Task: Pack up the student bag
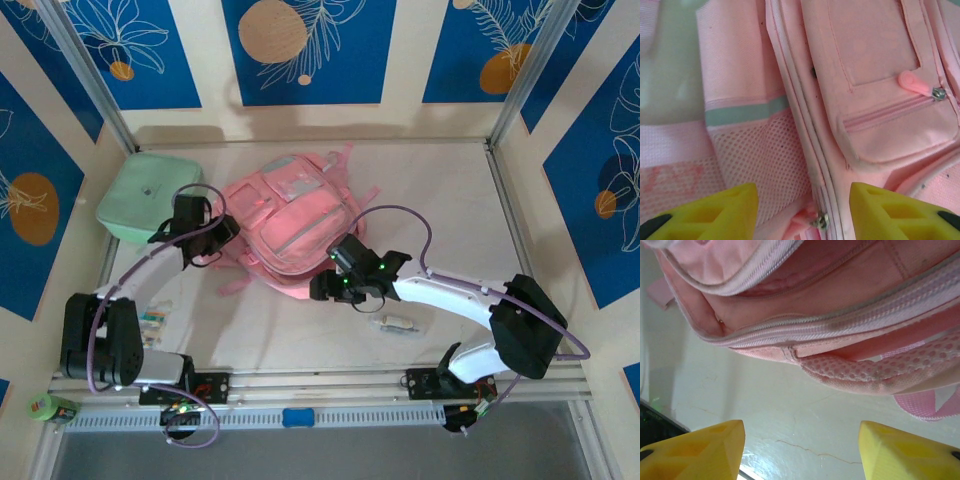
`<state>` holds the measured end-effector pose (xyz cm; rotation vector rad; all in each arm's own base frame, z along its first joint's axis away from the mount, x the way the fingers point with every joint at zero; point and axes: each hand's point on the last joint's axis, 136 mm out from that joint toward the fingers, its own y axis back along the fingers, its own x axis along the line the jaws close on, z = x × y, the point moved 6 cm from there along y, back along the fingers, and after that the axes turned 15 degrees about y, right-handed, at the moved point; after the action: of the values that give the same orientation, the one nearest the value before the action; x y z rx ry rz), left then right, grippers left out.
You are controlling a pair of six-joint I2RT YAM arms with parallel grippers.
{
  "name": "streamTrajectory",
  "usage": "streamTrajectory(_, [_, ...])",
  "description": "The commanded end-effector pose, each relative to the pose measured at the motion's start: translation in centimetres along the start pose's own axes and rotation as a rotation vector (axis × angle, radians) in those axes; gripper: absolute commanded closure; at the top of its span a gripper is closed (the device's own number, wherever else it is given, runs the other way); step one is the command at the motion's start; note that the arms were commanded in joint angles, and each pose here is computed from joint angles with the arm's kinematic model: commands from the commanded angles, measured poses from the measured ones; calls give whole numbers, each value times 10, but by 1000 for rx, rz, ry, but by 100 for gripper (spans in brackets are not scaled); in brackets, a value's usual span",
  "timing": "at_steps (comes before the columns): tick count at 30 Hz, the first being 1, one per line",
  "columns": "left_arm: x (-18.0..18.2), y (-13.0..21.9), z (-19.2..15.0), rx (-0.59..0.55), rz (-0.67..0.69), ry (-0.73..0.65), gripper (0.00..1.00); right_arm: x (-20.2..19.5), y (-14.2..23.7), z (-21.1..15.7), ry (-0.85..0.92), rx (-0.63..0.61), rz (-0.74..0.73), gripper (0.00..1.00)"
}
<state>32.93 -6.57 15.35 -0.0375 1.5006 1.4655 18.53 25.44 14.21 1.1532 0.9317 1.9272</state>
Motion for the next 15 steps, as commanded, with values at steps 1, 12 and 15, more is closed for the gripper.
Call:
streamTrajectory(1, [-10,-16,9,16,-110,53,52,4,1,7,-23,-37,2,38])
streamTrajectory(12, [1,-46,3,44,-125,148,70,-4,-5,8,-43,-31,-6,37])
streamTrajectory(15, [8,-49,-2,47,-126,174,71,-8,-6,8,-57,-37,-10,37])
